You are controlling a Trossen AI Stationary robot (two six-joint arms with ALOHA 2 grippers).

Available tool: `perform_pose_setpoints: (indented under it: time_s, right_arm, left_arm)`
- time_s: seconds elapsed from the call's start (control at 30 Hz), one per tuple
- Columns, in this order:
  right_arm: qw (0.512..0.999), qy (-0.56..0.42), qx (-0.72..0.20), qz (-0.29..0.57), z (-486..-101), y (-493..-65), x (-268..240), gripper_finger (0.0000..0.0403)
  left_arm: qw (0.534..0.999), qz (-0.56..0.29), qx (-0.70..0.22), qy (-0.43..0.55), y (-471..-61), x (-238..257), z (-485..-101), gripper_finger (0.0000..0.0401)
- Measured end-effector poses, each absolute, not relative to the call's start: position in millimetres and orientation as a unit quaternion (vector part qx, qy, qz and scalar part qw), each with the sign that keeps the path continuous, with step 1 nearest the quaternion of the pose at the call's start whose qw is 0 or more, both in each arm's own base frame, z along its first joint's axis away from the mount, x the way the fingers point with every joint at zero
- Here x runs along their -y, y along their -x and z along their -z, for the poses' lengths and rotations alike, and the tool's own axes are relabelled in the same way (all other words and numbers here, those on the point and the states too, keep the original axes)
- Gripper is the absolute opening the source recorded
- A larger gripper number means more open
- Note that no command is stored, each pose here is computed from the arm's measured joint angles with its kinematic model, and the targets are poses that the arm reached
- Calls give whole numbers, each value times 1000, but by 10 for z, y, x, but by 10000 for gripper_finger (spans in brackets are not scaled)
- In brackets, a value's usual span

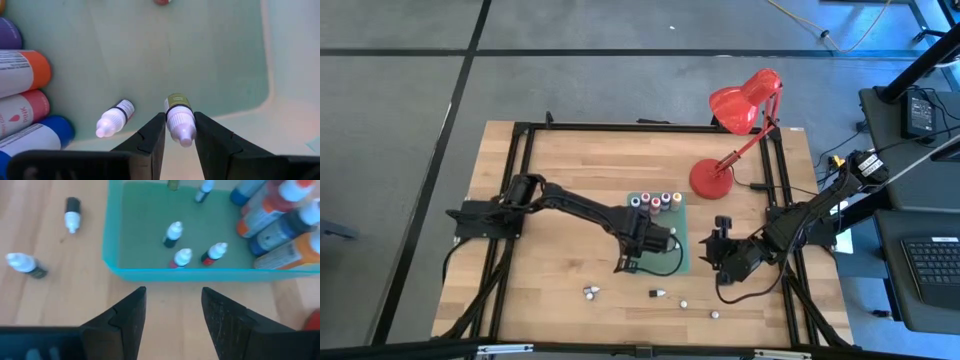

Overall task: Pick & Place food coloring
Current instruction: Put the small green food coloring bottle into the green bin

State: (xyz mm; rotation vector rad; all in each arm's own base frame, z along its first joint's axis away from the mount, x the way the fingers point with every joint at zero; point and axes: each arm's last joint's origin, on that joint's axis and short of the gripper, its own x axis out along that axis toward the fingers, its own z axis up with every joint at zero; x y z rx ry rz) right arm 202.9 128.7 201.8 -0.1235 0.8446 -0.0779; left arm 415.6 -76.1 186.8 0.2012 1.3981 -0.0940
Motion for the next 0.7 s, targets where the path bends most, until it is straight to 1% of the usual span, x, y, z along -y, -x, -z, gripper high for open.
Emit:
perform_pose_setpoints:
  time_s: [0.13, 0.3, 0.53, 0.6, 0.7]
  right_arm:
    - [909, 43, -414, 11, -2023, -2038, -1313, 193]
    - [909, 28, -417, -11, -2029, -2046, -1334, 193]
    - [907, 28, -420, -12, -2043, -2039, -1333, 193]
    - [908, 17, -418, -10, -2127, -2056, -1344, 193]
    - [910, 12, -414, -15, -2308, -2086, -1377, 193]
  left_arm:
    - [760, 47, -642, -95, -4149, 797, -1868, 99]
    - [759, 49, -642, -92, -4148, 799, -1868, 111]
    - [749, 50, -652, -102, -4111, 785, -1889, 136]
    - [749, 46, -654, -100, -4077, 765, -1956, 138]
    - [762, 37, -640, -90, -4032, 743, -2124, 138]
